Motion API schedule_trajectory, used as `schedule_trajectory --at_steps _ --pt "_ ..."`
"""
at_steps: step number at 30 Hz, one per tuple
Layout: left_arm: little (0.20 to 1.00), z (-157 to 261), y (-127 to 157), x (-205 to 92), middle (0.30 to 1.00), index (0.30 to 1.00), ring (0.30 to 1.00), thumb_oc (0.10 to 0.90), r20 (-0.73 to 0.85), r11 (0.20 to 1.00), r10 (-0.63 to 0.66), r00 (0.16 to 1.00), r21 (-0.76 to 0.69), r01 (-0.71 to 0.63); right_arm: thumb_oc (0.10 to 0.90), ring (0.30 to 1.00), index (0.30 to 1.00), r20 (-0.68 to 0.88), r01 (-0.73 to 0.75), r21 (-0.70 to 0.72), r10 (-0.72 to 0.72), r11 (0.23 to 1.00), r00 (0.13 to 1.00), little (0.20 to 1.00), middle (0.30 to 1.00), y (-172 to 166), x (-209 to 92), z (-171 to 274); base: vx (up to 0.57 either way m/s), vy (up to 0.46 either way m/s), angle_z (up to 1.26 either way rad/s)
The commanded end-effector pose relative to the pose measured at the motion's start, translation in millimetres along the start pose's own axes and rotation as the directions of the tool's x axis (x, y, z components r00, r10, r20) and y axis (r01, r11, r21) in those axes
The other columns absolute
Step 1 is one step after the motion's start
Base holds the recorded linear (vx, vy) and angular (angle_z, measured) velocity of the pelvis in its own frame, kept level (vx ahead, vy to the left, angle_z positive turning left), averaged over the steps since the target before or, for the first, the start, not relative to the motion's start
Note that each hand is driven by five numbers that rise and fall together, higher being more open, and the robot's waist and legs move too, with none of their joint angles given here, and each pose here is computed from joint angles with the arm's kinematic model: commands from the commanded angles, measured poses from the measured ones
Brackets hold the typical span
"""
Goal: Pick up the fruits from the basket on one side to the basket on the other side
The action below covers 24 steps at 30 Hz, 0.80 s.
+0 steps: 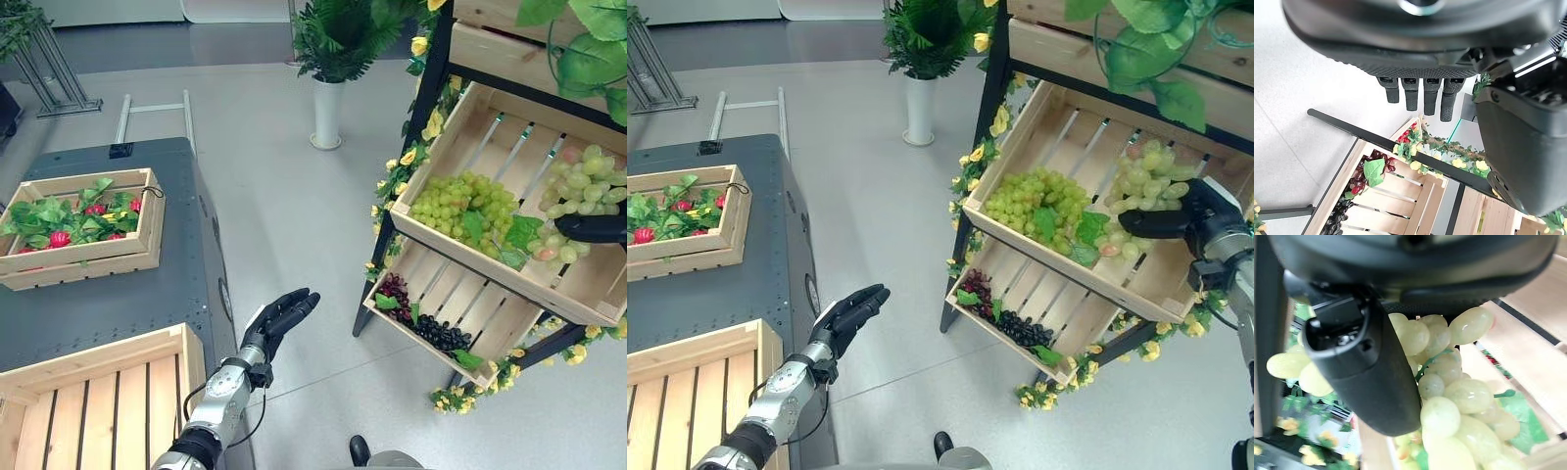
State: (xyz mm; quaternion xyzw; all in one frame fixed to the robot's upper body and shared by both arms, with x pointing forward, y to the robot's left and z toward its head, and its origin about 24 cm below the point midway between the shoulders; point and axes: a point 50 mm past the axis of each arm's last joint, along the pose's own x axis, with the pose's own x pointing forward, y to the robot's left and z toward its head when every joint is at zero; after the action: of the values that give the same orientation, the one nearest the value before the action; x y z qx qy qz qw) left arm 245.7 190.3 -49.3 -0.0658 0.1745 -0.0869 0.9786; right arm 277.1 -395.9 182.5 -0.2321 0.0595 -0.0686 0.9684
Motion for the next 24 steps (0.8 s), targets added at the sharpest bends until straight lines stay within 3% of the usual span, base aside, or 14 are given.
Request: schedule_trajectory --at_steps 1,2,3,9,24 --pt "0.900 41.5 -4.9 14.6 0.900 0.900 0.900 0.800 0.164 0.996 -0.071 0.984 0.056 0.062 0.400 0.300 0.300 0.193 0.167 -0.064 -0.152 0.984 0.969 0.300 0.300 -47.0 -0.7 67.3 0.00 0.000 0.00" --pt "0.900 41.5 -4.9 14.7 0.900 0.900 0.900 0.800 0.165 0.997 -0.070 0.984 0.055 0.062 0.475 0.413 0.413 0.183 0.165 -0.071 -0.149 0.984 0.972 0.413 0.413 -46.5 -0.3 65.3 0.00 0.000 0.00" --pt "0.900 42.0 -5.3 15.0 0.900 0.900 0.900 0.800 0.166 0.997 -0.069 0.984 0.055 0.061 0.800 0.900 0.900 0.149 0.167 -0.108 -0.150 0.980 0.977 0.900 0.900 -45.8 0.7 58.7 0.00 0.000 0.00" --pt "0.900 45.7 -6.8 17.2 0.900 0.900 0.900 0.800 0.175 0.998 -0.056 0.983 0.048 0.048 0.800 0.900 0.900 0.043 0.169 -0.223 -0.164 0.960 0.986 0.900 0.900 -47.6 1.4 41.9 0.00 0.000 0.00" --pt "0.900 43.3 -6.9 14.7 0.900 0.900 0.900 0.800 0.187 0.999 -0.042 0.981 0.021 0.039 0.800 0.900 0.900 0.012 0.178 -0.273 -0.182 0.945 0.983 0.900 0.900 -45.1 -7.1 27.4 0.00 0.001 0.00"
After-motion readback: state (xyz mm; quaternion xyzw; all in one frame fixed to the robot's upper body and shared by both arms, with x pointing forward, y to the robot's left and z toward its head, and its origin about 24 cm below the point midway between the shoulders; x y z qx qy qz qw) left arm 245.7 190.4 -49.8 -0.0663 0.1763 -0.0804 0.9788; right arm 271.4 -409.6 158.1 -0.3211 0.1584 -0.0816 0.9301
